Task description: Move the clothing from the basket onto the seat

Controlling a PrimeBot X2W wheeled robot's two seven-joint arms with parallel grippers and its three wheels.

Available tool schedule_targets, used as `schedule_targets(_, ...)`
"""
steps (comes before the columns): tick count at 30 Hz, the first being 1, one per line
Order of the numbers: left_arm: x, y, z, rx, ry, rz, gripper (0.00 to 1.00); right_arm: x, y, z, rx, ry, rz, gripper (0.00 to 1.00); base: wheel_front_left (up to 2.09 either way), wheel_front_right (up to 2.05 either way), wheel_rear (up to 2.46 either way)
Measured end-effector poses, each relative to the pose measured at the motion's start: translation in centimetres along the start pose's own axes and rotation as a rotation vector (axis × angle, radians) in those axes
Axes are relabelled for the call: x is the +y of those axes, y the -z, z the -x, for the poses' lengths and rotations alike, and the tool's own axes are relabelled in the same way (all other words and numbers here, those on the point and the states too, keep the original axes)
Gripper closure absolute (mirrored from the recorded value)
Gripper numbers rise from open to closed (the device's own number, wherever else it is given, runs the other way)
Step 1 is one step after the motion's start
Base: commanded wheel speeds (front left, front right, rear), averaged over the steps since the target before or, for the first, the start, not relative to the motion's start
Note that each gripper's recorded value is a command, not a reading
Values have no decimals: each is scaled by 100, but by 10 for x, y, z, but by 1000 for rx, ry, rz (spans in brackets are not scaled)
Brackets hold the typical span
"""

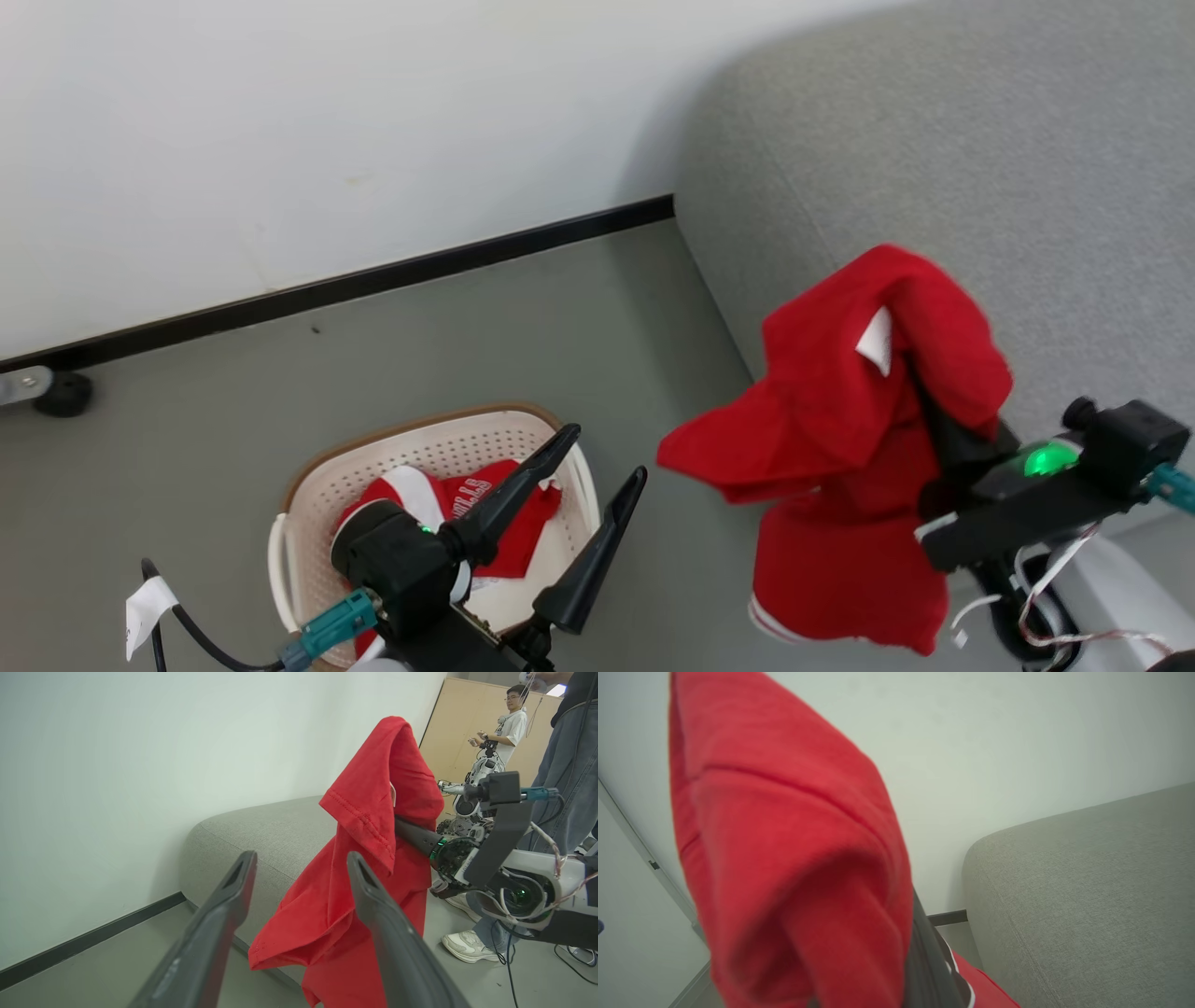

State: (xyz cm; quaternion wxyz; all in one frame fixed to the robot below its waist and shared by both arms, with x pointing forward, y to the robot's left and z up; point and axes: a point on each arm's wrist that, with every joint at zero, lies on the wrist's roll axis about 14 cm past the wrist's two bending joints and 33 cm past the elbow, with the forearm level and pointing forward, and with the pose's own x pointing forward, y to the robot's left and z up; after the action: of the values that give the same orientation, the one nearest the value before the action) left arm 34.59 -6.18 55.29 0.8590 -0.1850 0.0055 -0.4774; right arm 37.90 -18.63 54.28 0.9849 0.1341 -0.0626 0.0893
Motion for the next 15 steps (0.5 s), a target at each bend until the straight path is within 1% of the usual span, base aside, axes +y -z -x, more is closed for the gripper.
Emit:
schedule_targets(6,-4,9,-16,10,51,21,0,-57,-32,-4,-80,156,-23,100,0,0,0)
schedule_targets(8,0,12,-21,9,56,28,0,-75,-46,-12,-113,194,-20,100,0,0,0)
schedule_targets(11,9,16,-25,13,48,44,0,-100,-68,-29,-173,249,-45,100,0,0,0)
schedule_targets(15,20,25,-22,28,25,60,0,-135,-99,-44,-247,319,-57,100,0,0,0)
